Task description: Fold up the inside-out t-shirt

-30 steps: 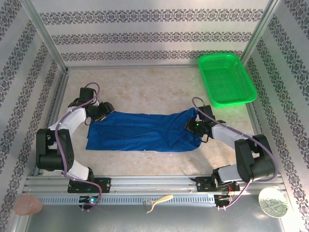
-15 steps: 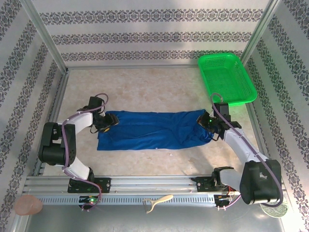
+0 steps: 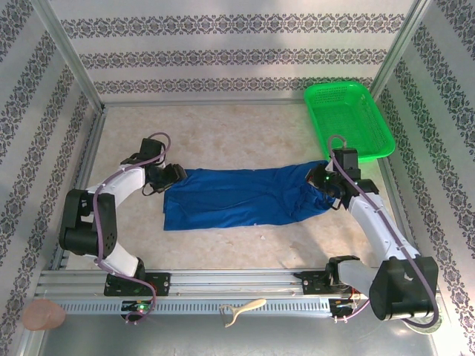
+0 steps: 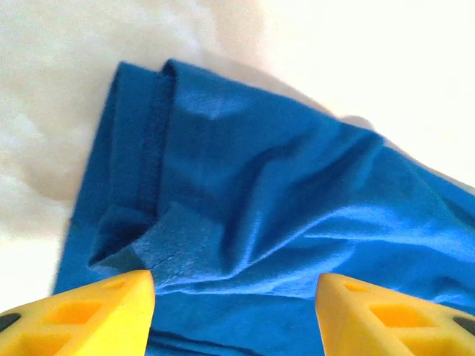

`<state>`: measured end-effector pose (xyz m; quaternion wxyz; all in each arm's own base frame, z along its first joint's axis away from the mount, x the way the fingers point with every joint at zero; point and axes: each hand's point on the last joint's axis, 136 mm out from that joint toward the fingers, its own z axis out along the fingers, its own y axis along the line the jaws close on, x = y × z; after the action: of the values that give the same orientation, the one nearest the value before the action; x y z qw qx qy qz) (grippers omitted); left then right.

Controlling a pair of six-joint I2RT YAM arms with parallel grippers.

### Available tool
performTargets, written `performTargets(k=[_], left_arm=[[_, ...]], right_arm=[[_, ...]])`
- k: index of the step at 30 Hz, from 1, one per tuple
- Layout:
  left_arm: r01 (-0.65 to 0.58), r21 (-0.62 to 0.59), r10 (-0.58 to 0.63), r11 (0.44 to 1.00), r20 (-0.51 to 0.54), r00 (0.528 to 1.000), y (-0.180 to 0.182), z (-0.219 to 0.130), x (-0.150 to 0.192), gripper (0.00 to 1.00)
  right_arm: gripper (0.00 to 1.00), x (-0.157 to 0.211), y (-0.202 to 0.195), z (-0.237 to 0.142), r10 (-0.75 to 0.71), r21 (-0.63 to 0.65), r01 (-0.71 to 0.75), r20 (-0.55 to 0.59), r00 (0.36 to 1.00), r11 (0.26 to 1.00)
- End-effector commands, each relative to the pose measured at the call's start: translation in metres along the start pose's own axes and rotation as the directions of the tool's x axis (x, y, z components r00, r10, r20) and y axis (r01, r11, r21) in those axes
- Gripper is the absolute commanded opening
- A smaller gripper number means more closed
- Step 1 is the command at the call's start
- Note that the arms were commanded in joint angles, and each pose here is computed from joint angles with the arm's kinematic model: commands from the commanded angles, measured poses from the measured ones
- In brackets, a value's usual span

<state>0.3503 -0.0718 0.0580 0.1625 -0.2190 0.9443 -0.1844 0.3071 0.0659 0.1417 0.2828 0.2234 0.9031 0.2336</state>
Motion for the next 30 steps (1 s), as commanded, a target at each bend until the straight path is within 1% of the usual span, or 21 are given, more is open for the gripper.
performTargets(k=[1,7,16,30], left_arm=[[0.005,-0.075,-0.008,0.997,-0.040,0.999,0.027,0.014,0.013,0.59],[0.019,-0.077,-0.024,0.997,-0.071,0.997,0.033,0.030,0.019,0.59],[0.035,-0.076,-0.042,0.997,-0.092,0.995,0.040,0.041,0.028,0.59],[0.035,-0.071,-0.043,0.997,-0.118,0.992,0.045,0.053,0.037,0.59]], right_arm=[[0.00,0.002,0.025,-0.004,-0.060,-0.029,0.060,-0.009,0.998,0.998],[0.00,0.025,0.064,-0.001,-0.149,-0.052,0.147,-0.035,0.988,0.988],[0.00,0.066,0.130,0.011,-0.270,-0.093,0.265,-0.052,0.961,0.960],[0.00,0.120,0.234,0.036,-0.354,-0.187,0.337,-0.068,0.933,0.923]])
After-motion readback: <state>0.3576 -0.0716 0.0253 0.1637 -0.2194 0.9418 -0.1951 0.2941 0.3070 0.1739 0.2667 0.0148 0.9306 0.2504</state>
